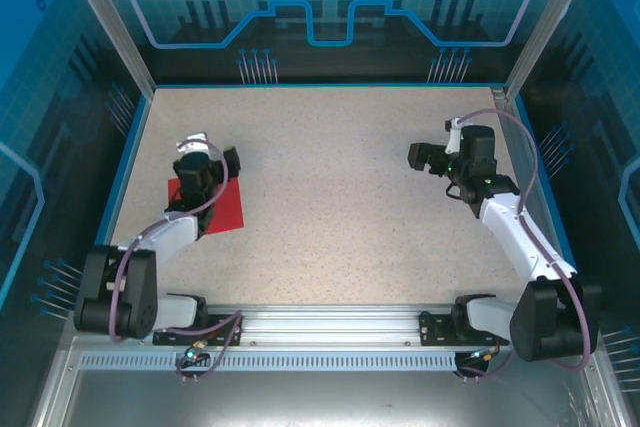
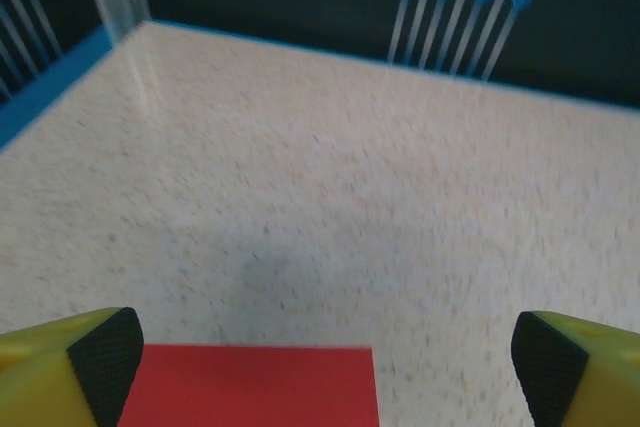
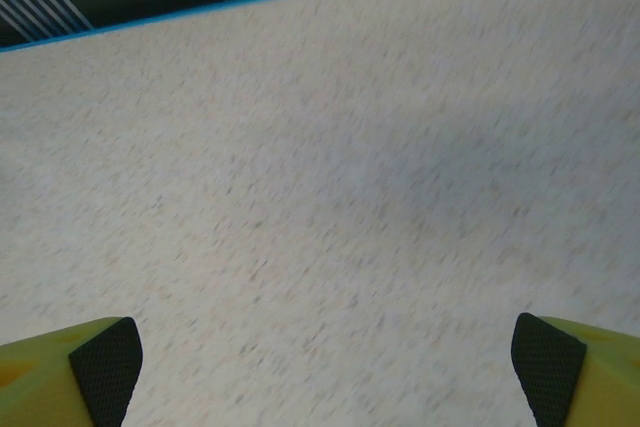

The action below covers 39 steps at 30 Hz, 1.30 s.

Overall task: Fold a paper plane with a square sheet of paper (pick it up from the middle)
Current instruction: Move the square sheet of paper to the center of the table.

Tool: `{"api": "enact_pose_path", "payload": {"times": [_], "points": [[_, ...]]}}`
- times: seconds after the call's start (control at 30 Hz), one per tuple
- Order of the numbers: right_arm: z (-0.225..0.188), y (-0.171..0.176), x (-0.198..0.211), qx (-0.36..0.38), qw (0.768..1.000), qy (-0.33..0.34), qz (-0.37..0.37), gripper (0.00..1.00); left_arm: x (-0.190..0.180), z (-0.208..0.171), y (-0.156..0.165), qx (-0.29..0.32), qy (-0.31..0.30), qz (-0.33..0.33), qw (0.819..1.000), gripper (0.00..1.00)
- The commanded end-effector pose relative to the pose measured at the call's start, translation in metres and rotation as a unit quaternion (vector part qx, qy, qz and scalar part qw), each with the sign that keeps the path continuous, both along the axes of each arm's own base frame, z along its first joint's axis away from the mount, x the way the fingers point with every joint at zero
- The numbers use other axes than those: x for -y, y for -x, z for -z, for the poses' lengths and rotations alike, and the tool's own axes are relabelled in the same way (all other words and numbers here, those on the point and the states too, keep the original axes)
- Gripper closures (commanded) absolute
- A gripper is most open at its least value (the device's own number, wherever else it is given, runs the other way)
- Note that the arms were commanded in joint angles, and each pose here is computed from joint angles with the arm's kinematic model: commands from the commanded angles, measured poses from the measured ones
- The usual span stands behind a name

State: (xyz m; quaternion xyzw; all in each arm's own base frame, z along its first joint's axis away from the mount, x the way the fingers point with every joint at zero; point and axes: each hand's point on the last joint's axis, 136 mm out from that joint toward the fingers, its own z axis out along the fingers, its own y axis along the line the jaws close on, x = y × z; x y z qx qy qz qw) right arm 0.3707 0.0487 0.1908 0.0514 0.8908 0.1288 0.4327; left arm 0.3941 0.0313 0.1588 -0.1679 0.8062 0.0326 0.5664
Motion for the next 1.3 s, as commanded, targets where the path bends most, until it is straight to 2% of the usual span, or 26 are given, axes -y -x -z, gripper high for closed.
{"api": "enact_pose_path", "payload": {"times": [0.0, 0.07, 0.1, 0.17, 0.23, 0.3, 0.4, 0.57, 0.9, 1.07, 1.27], "points": [[0.011, 0.024, -0.019, -0.073, 0.994, -0.083, -0.003, 0.01, -0.034, -0.003, 0.028, -0.03, 0.078, -0.128, 0.988, 0.01], [0.006, 0.027, -0.022, -0.057, 0.993, -0.103, 0.004, 0.01, -0.045, 0.002, 0.046, -0.058, 0.13, -0.186, 0.972, 0.01], [0.002, 0.027, -0.024, -0.048, 0.992, -0.115, 0.003, 0.01, -0.044, 0.004, 0.052, -0.078, 0.166, -0.193, 0.964, 0.01], [0.0, 0.028, -0.031, -0.047, 0.989, -0.139, -0.001, 0.01, -0.023, 0.012, 0.049, -0.122, 0.209, -0.125, 0.962, 0.01], [0.0, 0.028, -0.049, -0.055, 0.985, -0.161, -0.029, 0.01, 0.006, 0.024, 0.046, -0.171, 0.256, -0.055, 0.95, 0.01], [0.002, 0.029, -0.064, -0.071, 0.984, -0.155, -0.05, 0.02, 0.028, 0.035, 0.047, -0.214, 0.28, -0.004, 0.936, 0.01], [0.01, 0.03, -0.085, -0.098, 0.985, -0.122, -0.078, 0.03, 0.036, 0.054, 0.053, -0.262, 0.292, 0.005, 0.92, 0.01], [0.028, 0.038, -0.104, -0.128, 0.983, -0.081, -0.102, 0.03, 0.039, 0.086, 0.056, -0.307, 0.307, -0.008, 0.901, 0.01], [0.042, 0.046, -0.12, -0.15, 0.978, -0.079, -0.119, 0.02, 0.051, 0.119, 0.05, -0.339, 0.338, -0.003, 0.878, 0.01], [0.051, 0.049, -0.126, -0.164, 0.976, -0.075, -0.124, 0.02, 0.074, 0.135, 0.057, -0.354, 0.363, 0.015, 0.862, 0.01], [0.065, 0.06, -0.125, -0.182, 0.975, -0.058, -0.115, 0.02, 0.123, 0.15, 0.073, -0.382, 0.389, 0.035, 0.838, 0.01]]}}
